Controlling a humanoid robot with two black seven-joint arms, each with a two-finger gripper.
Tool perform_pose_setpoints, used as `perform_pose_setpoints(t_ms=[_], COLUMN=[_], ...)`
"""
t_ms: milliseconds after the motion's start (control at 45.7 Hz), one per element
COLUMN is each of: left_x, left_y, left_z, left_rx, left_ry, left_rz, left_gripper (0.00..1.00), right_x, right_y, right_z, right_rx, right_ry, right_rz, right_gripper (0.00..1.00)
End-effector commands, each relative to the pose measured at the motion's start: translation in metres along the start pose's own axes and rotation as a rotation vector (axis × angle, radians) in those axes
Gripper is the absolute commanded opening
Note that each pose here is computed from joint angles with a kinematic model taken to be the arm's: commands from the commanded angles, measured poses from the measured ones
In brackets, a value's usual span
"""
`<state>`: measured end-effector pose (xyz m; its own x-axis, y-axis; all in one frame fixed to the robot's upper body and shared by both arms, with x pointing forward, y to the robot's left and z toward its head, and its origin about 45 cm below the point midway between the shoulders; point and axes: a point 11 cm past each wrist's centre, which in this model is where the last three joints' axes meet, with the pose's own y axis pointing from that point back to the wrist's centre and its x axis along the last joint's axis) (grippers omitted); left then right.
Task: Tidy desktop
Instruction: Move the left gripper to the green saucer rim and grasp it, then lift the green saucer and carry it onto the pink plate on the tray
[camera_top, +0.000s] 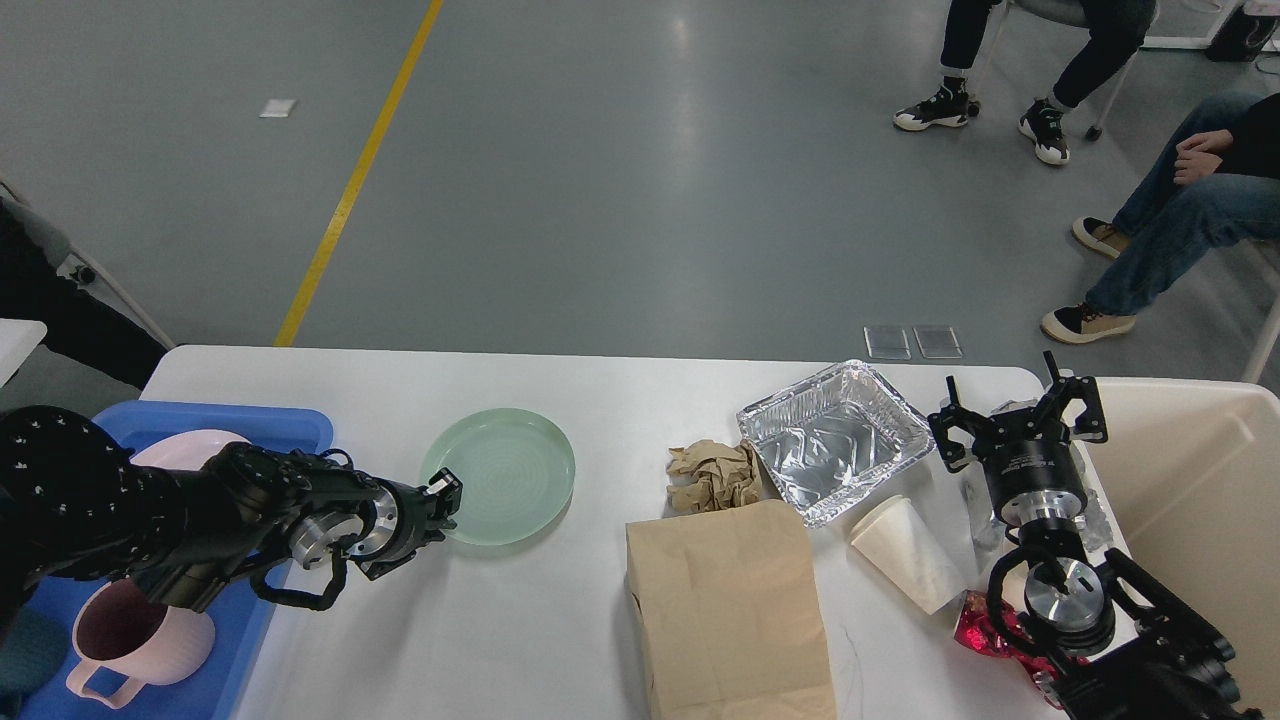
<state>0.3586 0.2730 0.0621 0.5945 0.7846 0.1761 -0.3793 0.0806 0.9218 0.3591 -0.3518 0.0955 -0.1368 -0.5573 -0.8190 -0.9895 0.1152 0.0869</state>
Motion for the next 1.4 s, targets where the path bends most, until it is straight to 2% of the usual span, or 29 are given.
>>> perform_pose_setpoints(t_ms=[0, 131, 481, 678, 875, 1050, 1378], left_x=[-0.001, -0.002, -0.001, -0.001, 0.026, 0.051, 0.043], left_y=[0.000, -0.001, 0.002, 0.010, 0.058, 0.130, 0.261], left_z=[-0.001, -0.003, -0.001, 0.002, 0.016, 0.048, 0.085], left_rx=[0.002, 0.012, 0.011, 0.008, 0.017, 0.053, 0.033], left_ry=[0.001, 0.000, 0.002, -0.003, -0.047, -0.183, -0.241], left_rz=[-0.002, -0.008, -0.012, -0.075, -0.078, 0.002, 0.050], left_gripper=[0.07, 0.00, 0.00, 0.00, 0.00, 0.00, 0.00], right_x=[0.000, 0.000, 0.001, 0.000, 0.000, 0.000, 0.000], right_y=[0.000, 0.000, 0.000, 0.000, 0.000, 0.000, 0.000], right_z=[0.000, 0.000, 0.000, 0.000, 0.000, 0.000, 0.000], right_rx=[-0.001, -0.001, 0.001, -0.001, -0.001, -0.001, -0.001], right_ry=[0.000, 0.000, 0.000, 0.001, 0.001, 0.001, 0.000], right_rz=[0.000, 0.000, 0.001, 0.001, 0.001, 0.001, 0.000], right_gripper=[1.00, 1.00, 1.00, 1.00, 1.00, 1.00, 1.00])
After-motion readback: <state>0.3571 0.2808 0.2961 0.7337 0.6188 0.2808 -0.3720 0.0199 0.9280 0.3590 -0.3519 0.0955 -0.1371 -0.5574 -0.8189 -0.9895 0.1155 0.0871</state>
